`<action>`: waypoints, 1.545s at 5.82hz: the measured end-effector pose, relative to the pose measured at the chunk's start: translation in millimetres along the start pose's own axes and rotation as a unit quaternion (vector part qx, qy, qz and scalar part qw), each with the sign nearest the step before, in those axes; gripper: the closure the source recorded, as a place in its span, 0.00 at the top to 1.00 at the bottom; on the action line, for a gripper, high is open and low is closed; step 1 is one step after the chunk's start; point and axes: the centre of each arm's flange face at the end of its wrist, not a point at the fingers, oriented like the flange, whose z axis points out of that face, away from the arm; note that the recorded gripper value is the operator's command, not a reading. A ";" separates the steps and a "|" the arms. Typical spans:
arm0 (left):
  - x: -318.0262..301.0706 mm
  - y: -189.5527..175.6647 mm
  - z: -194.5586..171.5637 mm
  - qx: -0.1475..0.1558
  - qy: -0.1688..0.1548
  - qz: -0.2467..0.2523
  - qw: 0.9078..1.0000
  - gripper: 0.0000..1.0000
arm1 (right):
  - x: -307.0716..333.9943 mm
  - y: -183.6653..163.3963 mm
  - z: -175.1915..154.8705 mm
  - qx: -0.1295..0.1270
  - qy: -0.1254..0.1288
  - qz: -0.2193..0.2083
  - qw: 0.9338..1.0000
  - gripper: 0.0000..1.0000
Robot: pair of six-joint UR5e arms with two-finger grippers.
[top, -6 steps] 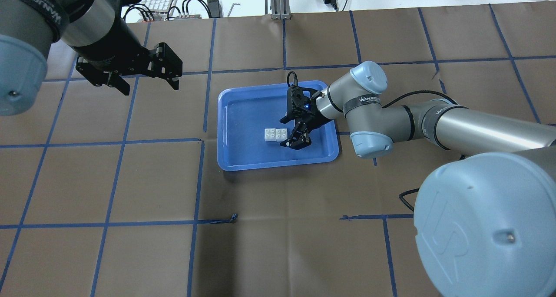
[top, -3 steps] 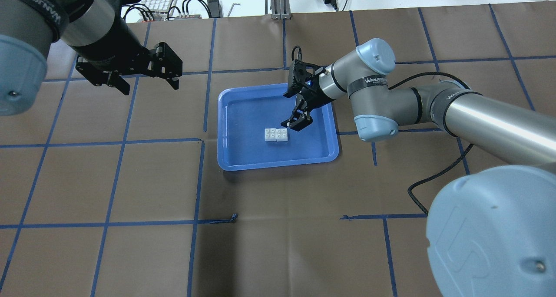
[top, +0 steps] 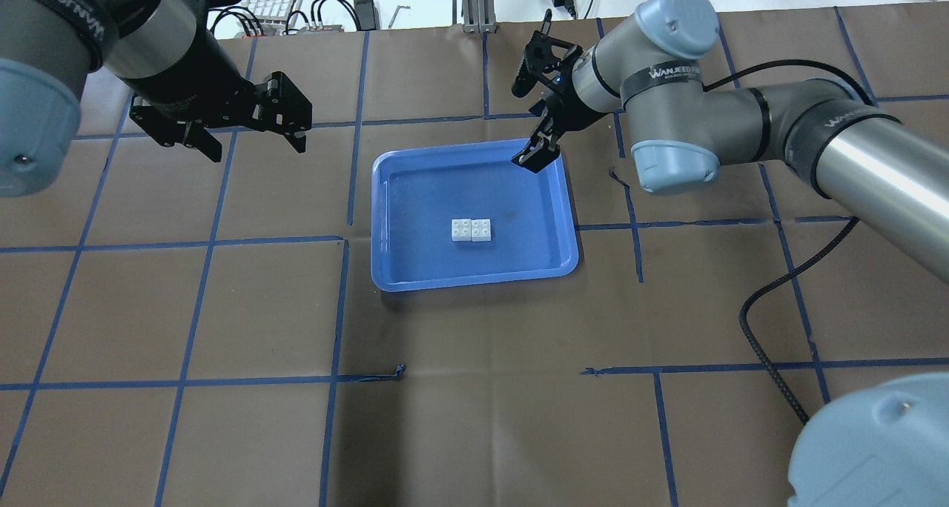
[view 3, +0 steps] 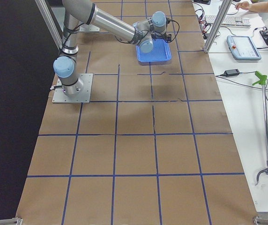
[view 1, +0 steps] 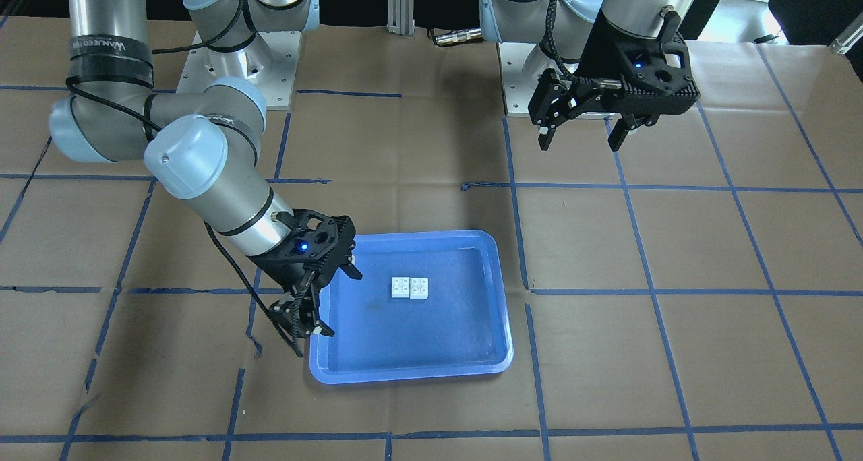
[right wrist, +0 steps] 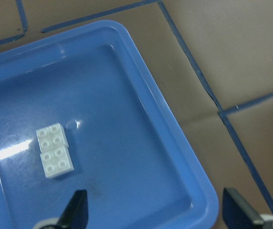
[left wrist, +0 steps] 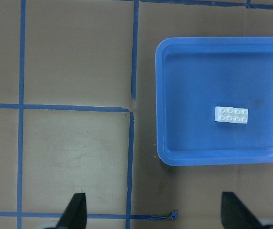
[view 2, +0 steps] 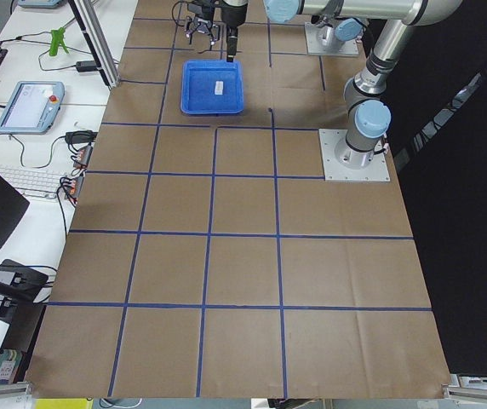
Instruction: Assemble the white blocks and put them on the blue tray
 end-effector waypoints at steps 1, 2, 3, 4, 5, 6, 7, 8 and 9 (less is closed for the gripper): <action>-0.5 1.7 -0.8 0.000 -0.001 0.000 1.000 0.99 | 11.3 -0.2 -35.8 -0.041 0.004 0.064 0.997 1.00; -0.5 3.6 -1.6 0.000 -0.001 0.000 1.000 0.99 | 15.6 0.1 -65.4 -0.083 0.008 0.137 0.987 1.00; -0.5 4.5 -2.0 0.000 -0.002 0.000 1.000 0.99 | 14.5 2.6 -93.0 -0.130 0.021 0.219 0.967 1.00; -0.6 5.0 -2.1 -0.001 -0.002 0.000 1.000 0.99 | 10.8 8.6 -121.0 -0.173 0.041 0.303 0.936 1.00; -0.4 5.2 -2.3 -0.001 -0.001 0.000 1.000 0.99 | 5.0 15.5 -150.1 -0.202 0.062 0.381 0.900 1.00; -0.1 5.2 -2.6 -0.001 -0.001 0.001 1.000 0.99 | -7.2 17.8 -177.9 -0.213 0.076 0.449 0.865 1.00; -0.1 5.2 -2.8 0.000 -0.001 0.001 1.000 0.99 | -25.3 16.7 -201.0 -0.213 0.086 0.499 0.836 1.00; -0.1 5.1 -3.2 0.000 0.000 0.000 1.000 0.99 | -40.2 16.4 -215.2 -0.213 0.090 0.518 0.823 1.00; -0.1 5.0 -3.5 0.000 0.000 0.000 1.000 0.99 | -48.2 16.7 -221.2 -0.215 0.090 0.524 0.819 1.00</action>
